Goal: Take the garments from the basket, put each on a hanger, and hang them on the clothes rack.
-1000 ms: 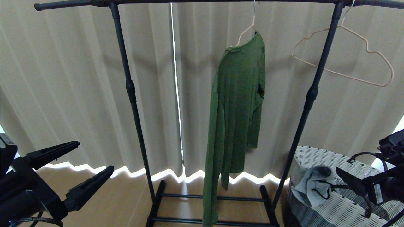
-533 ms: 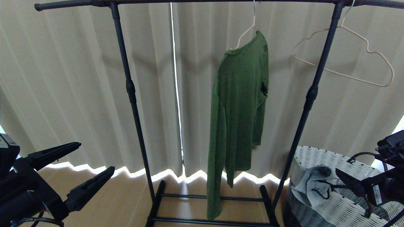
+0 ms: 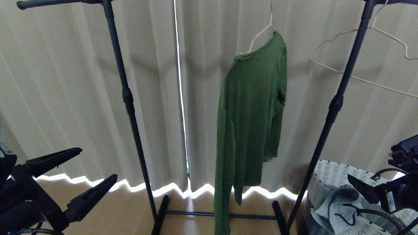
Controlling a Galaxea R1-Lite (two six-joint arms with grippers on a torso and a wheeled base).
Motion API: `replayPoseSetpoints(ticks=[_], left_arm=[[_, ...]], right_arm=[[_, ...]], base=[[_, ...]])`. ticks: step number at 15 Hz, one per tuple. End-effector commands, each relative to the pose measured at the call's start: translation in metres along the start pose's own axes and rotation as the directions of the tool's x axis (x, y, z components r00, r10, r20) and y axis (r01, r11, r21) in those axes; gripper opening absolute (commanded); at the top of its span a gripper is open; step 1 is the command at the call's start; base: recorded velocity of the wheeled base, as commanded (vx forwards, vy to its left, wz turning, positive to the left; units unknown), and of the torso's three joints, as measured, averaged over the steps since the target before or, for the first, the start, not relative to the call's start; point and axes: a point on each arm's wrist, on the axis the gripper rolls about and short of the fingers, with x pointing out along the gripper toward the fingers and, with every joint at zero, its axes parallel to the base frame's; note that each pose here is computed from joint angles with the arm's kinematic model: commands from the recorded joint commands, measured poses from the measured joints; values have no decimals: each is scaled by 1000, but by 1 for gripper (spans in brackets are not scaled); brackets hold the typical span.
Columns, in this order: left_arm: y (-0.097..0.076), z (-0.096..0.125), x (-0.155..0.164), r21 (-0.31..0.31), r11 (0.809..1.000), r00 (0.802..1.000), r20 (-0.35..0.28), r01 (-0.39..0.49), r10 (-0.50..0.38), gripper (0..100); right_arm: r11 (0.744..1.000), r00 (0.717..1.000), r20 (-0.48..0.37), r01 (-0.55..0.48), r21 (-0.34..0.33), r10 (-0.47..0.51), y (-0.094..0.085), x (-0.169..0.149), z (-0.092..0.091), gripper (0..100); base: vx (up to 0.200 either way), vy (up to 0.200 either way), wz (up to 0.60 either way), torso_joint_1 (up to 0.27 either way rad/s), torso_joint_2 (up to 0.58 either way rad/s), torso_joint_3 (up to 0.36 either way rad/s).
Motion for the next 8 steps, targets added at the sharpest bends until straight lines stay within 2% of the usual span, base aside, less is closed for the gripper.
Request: replayPoseSetpoints(ticks=[1,2,7,8], left_arm=[[0,0,-1,1,1000,1000,4,-1,1,100],[0,0,-1,2,1000,1000,4,-1,1,100],[-1,-1,-2,4,1000,1000,2,-1,1,100],[-1,-1,-2,3,1000,1000,3,-1,1,100]], right_arm=[[1000,1000,2,0,0,0,0,0,0,100],[1000,1000,2,0,0,0,0,0,0,100],[1000,1000,-21,3,-5,-3,0,0,-4,100],[1000,998,-60,30,0,-30,-3,3,-10,100]], base=[[200,0,0,2,2,2],[200,0,0,-2,2,2],[0,0,0,0,0,0],[0,0,0,0,0,0]])
